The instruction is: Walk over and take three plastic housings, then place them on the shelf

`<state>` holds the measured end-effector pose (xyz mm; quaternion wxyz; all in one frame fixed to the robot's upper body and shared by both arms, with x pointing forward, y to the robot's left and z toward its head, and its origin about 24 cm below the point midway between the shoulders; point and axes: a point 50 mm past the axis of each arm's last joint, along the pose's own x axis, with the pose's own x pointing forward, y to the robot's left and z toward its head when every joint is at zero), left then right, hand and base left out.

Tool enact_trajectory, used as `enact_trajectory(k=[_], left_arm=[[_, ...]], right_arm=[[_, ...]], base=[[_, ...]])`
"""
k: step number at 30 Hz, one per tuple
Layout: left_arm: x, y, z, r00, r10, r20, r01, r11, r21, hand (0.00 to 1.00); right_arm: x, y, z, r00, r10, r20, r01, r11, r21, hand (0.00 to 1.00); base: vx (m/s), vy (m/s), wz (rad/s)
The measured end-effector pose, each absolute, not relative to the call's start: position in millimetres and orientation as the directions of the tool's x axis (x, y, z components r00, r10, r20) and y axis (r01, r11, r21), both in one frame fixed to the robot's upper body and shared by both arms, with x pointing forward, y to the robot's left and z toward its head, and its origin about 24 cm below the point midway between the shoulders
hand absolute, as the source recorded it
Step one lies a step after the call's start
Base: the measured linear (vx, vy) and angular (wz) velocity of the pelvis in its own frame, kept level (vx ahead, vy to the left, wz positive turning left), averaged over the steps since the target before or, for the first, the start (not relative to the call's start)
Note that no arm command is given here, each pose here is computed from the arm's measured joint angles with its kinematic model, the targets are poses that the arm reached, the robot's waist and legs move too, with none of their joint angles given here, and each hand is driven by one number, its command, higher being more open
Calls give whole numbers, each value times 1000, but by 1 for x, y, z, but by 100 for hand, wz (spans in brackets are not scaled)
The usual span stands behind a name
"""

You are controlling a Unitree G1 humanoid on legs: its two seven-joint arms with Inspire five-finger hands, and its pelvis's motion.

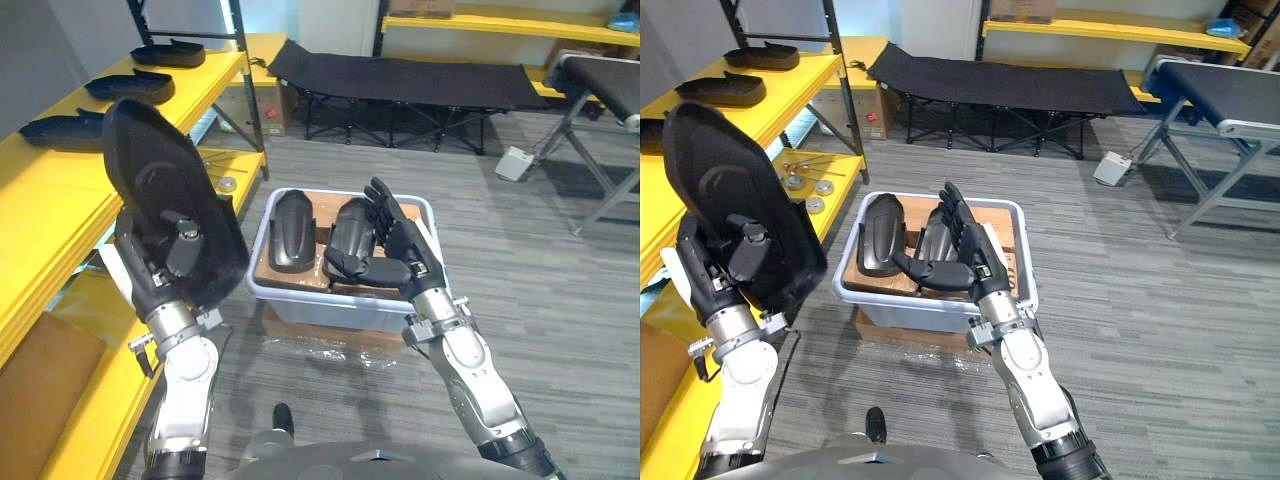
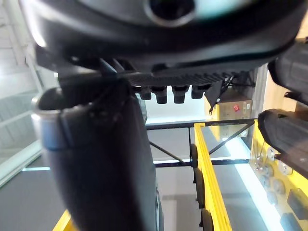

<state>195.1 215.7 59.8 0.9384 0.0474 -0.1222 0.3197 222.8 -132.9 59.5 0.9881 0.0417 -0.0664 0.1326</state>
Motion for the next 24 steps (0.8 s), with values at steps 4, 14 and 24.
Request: enact_trajectory(k=[4,14,24], left_arm=[[186,209,49,829,528,183,-526,848,-65,0],[157,242,78,764,581,280,-574,811,-118,0],[116,272,75,701,673,236,-659,738,-147,0]], right_arm=[[212,-154,27,981,189,-31,-187,980,71,100],[212,-162,3,975,173,-140,-163,984,78,100],[244,-127,14,960,267,-90,-267,964,16,100]], base=[[21,13,-13],[15,3,14],[25,-4,58]])
